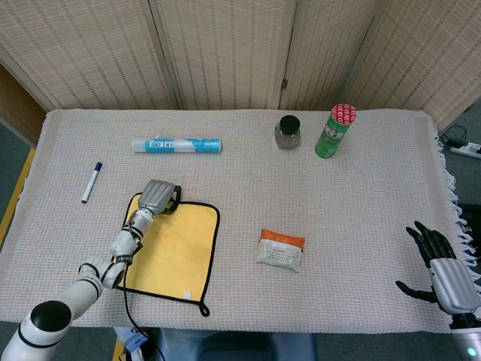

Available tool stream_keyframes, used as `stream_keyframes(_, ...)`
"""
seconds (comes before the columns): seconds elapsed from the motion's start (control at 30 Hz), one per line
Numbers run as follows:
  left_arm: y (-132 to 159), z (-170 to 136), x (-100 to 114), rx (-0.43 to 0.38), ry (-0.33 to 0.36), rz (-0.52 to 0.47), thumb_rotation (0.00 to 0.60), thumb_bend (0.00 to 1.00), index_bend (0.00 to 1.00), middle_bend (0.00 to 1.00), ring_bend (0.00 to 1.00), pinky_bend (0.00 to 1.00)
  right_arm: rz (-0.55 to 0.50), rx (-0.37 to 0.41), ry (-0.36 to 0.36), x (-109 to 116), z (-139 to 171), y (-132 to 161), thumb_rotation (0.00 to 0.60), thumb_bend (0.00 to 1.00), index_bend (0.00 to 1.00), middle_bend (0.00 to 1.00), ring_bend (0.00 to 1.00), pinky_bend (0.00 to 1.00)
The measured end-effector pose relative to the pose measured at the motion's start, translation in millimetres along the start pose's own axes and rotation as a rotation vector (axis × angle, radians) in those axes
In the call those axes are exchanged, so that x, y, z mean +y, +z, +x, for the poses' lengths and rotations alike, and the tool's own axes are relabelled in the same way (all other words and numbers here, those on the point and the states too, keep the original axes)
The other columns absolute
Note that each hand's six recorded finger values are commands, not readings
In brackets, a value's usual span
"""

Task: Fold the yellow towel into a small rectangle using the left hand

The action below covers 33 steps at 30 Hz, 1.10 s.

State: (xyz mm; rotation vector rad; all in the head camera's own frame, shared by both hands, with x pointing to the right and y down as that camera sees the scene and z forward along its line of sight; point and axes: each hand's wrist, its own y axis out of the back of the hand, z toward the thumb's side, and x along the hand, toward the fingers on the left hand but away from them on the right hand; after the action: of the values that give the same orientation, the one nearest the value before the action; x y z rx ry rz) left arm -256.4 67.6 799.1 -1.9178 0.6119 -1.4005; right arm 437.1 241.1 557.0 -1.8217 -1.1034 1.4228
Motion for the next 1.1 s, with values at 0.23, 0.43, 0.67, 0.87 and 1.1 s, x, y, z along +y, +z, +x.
stream_keyframes(0.23,0,-8,6,-0.026,0.048,0.007,0.6,0.47,0.67,1.0,1.0,1.0,0.0,0.009,0.0,0,1,2,0.6,0.21,0.0,0.0,0.0,0.0)
stream_keyframes(0.43,10,-30,9,-0.079,0.116,-0.017,0.6,0.47,0.69,1.0,1.0,1.0,-0.003,0.034,0.003,-1,4,8,0.6,0.21,0.0,0.0,0.0,0.0)
stream_keyframes(0.67,22,-73,5,-0.124,0.159,-0.046,0.6,0.47,0.69,1.0,1.0,1.0,-0.001,0.075,-0.008,1,14,19,0.6,0.2,0.0,0.0,0.0,0.0)
stream_keyframes(0.87,30,-125,-1,-0.146,0.18,-0.08,0.6,0.47,0.69,1.0,1.0,1.0,-0.001,0.114,-0.019,2,22,29,0.6,0.21,0.0,0.0,0.0,0.0)
stream_keyframes(1.1,25,-179,-13,-0.152,0.189,-0.062,0.6,0.47,0.69,1.0,1.0,1.0,-0.001,0.149,-0.015,0,29,37,0.6,0.21,0.0,0.0,0.0,0.0)
